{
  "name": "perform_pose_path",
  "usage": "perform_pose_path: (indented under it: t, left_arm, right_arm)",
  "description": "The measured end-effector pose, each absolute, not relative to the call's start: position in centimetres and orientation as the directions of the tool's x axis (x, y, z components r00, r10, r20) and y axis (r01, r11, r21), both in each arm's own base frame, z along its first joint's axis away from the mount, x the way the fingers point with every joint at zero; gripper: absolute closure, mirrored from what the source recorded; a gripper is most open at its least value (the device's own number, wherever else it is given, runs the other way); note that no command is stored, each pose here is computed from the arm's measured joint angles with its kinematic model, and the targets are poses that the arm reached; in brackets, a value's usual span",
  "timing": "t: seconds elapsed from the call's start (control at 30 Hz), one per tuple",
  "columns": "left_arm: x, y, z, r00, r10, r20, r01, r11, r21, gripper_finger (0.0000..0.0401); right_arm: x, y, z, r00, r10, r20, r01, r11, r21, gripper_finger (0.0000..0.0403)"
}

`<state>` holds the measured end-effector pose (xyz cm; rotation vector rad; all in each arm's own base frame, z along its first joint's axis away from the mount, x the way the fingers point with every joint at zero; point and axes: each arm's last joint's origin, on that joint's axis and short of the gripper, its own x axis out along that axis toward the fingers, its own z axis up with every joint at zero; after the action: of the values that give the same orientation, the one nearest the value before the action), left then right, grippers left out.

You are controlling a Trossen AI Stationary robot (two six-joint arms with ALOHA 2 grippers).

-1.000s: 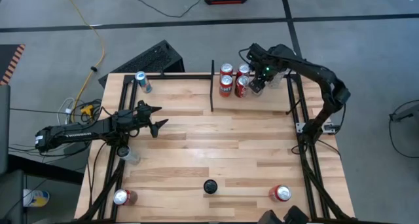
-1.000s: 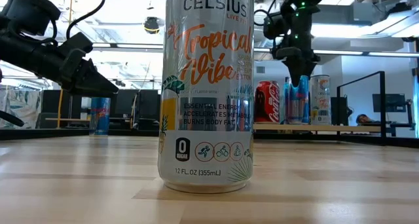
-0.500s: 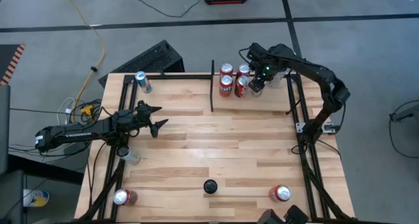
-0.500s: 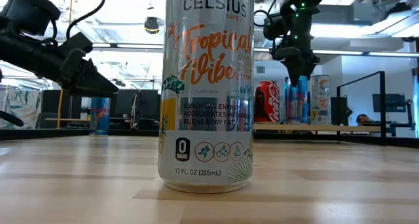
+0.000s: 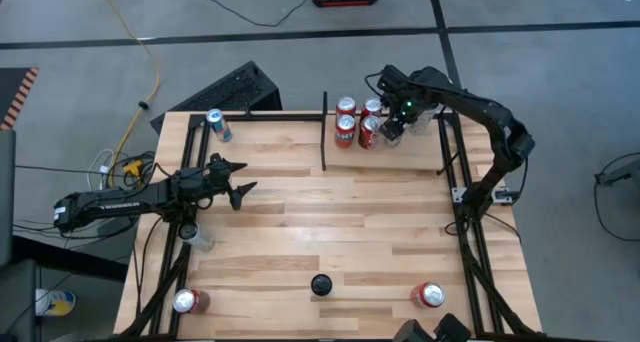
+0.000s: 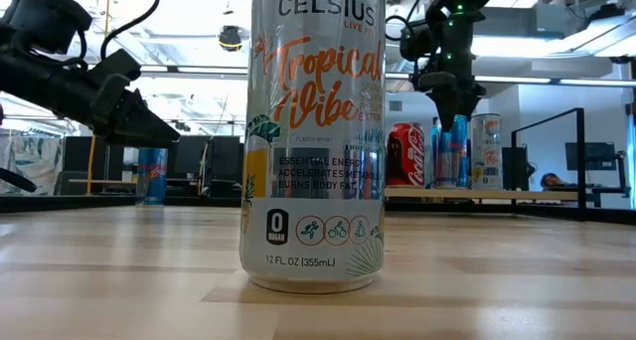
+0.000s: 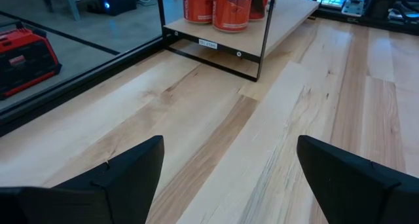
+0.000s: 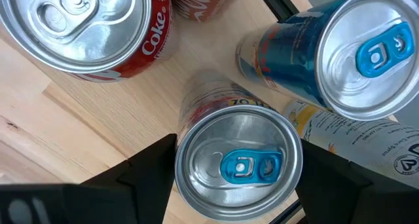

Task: Place canned beverage on shelf
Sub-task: Put the bottom blue soda can on the shelf aligned with the other blue soda can

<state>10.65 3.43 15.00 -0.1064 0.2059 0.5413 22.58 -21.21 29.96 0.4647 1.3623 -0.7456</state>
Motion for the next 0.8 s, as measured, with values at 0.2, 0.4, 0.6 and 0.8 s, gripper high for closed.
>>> perform_pose_path:
  t: [0.2, 0.4, 0.6, 0.8]
  left_arm:
    - [10.65, 3.42, 15.0, 0.837, 0.5, -0.222, -0.521, 0.852, -0.046, 0.0067]
    - [10.65, 3.43, 15.0, 0.837, 0.5, -0.222, -0.521, 0.852, -0.046, 0.0067]
    - [10.65, 3.43, 15.0, 0.837, 0.5, -0.222, -0.521, 0.852, -0.046, 0.0067]
    - [10.65, 3.43, 15.0, 0.837, 0.5, -0.222, -0.521, 0.852, -0.046, 0.0067]
  right_arm:
    - [22.58, -21.21, 29.96, 0.036, -0.208, -0.978, 0.72, 0.684, -0.119, 0.0106]
    - [22.6, -21.23, 29.97, 0.038, -0.21, -0.977, 0.723, 0.68, -0.118, 0.0105]
    - [22.6, -21.23, 30.01, 0.038, -0.212, -0.977, 0.724, 0.68, -0.119, 0.0084]
    - [22.59, -21.23, 30.03, 0.037, -0.214, -0.976, 0.724, 0.679, -0.121, 0.0043]
